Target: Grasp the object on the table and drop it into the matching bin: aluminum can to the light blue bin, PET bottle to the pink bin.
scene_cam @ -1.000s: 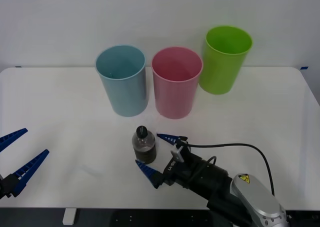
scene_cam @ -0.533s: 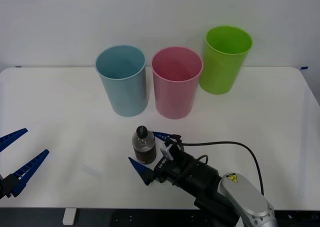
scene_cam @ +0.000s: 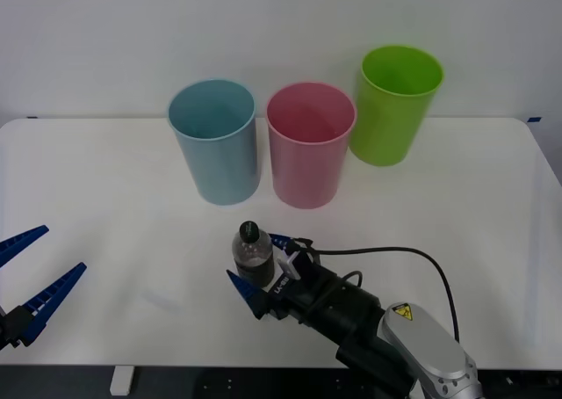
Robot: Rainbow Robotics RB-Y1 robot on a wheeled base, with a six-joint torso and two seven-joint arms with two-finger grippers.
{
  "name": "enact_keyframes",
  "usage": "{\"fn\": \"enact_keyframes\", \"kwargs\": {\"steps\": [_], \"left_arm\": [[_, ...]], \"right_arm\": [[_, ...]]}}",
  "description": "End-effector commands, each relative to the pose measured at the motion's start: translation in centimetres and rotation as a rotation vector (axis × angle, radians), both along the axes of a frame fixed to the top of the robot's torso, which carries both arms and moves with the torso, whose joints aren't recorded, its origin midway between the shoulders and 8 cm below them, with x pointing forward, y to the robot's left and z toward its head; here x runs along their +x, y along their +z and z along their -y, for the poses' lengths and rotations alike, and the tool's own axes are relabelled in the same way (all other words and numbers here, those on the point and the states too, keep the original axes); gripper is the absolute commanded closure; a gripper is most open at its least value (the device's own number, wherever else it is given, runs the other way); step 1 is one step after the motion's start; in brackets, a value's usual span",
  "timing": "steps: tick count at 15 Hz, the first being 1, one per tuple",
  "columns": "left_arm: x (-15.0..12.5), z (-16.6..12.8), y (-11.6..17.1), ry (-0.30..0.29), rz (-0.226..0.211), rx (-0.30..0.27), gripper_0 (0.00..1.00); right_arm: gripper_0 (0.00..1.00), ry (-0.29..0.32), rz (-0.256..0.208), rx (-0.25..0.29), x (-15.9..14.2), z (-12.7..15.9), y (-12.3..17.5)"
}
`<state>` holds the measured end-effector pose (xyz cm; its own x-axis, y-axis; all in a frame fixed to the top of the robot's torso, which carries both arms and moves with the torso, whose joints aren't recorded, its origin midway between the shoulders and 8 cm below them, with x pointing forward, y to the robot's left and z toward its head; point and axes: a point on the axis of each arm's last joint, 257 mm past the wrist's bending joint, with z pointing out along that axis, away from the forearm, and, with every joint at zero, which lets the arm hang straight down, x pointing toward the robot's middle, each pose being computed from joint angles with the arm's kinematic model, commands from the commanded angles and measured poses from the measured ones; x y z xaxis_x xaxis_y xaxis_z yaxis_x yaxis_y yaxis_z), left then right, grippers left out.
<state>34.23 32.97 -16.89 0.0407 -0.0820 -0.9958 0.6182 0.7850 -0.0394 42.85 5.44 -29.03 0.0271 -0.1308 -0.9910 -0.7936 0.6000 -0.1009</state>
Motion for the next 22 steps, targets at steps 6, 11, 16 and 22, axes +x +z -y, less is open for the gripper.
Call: {"fn": "enact_keyframes", "kwargs": {"steps": [6,11,16,22], "left_arm": [[0.0,0.0,0.0,0.000,0.000,0.000,0.00],[0.0,0.0,0.0,0.000,0.000,0.000,0.00],[0.0,0.0,0.0,0.000,0.000,0.000,0.00],[0.0,0.0,0.0,0.000,0.000,0.000,0.00]], "right_arm": [[1.00,0.001,0.004,-0.005,0.2,0.4,0.0],[1.00,0.000,0.018,0.036,0.5,1.8,2.5],[1.00,-0.009,0.012,0.090,0.2,4.7,5.3],[1.00,-0.014,-0.017,0.185,-1.1,8.8,11.0]]}}
